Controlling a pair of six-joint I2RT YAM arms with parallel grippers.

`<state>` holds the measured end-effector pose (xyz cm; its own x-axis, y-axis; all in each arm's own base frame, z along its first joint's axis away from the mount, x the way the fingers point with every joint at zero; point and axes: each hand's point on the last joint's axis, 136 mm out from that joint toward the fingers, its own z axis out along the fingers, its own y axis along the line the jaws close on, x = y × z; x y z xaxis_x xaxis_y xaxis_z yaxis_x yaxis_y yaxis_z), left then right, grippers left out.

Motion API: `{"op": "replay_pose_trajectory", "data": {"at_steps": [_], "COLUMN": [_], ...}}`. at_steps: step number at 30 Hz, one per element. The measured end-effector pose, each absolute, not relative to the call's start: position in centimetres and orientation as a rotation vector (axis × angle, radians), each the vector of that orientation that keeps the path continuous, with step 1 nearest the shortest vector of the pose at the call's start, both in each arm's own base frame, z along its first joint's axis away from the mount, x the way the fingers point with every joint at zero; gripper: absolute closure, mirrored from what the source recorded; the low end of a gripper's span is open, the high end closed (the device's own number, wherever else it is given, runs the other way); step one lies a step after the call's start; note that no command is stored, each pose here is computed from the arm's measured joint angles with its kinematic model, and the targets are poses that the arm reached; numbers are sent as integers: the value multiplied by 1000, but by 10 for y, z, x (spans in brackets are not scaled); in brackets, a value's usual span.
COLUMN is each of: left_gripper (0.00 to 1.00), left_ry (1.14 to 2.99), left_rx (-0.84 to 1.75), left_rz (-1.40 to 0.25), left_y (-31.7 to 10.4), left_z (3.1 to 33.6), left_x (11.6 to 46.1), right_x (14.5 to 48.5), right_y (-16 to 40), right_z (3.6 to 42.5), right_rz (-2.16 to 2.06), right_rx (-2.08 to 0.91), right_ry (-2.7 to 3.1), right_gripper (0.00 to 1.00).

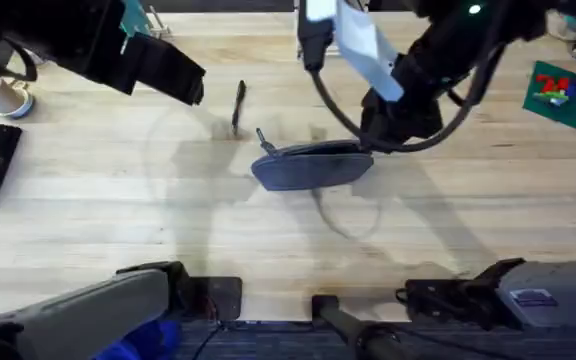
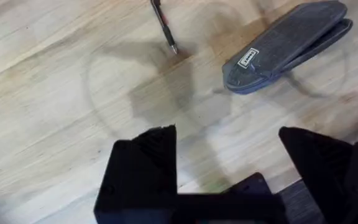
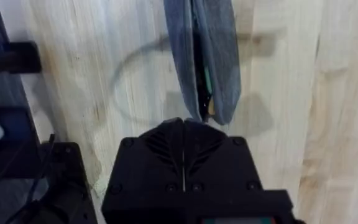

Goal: Unzip the bag, pick up the pens from the table one at a time and place them inside, then zip the bag closed.

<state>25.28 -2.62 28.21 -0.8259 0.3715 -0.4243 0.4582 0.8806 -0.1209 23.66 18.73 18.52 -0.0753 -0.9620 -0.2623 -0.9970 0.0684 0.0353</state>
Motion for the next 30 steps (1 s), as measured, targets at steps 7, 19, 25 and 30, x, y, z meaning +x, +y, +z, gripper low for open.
{"op": "replay_pose_trajectory", "data": {"at_steps": [7, 19, 25, 30], "left_gripper": [4, 5, 5, 4], "left_ry": [2656, 2656, 2656, 2656], "left_rx": [611, 611, 611, 611], "left_rz": [-306, -306, -306, -306], "left_y": [-26, -26, -26, -26], "left_z": [282, 282, 282, 282], "left_x": [253, 253, 253, 253], "right_x": [240, 250, 256, 259], "right_y": [199, 204, 208, 210], "right_z": [167, 142, 142, 142], "right_rz": [327, 346, 333, 328], "right_rx": [-2061, -2088, -2072, -2065], "right_ry": [2175, 2225, 2199, 2188], "right_gripper": [971, 970, 969, 969]}}
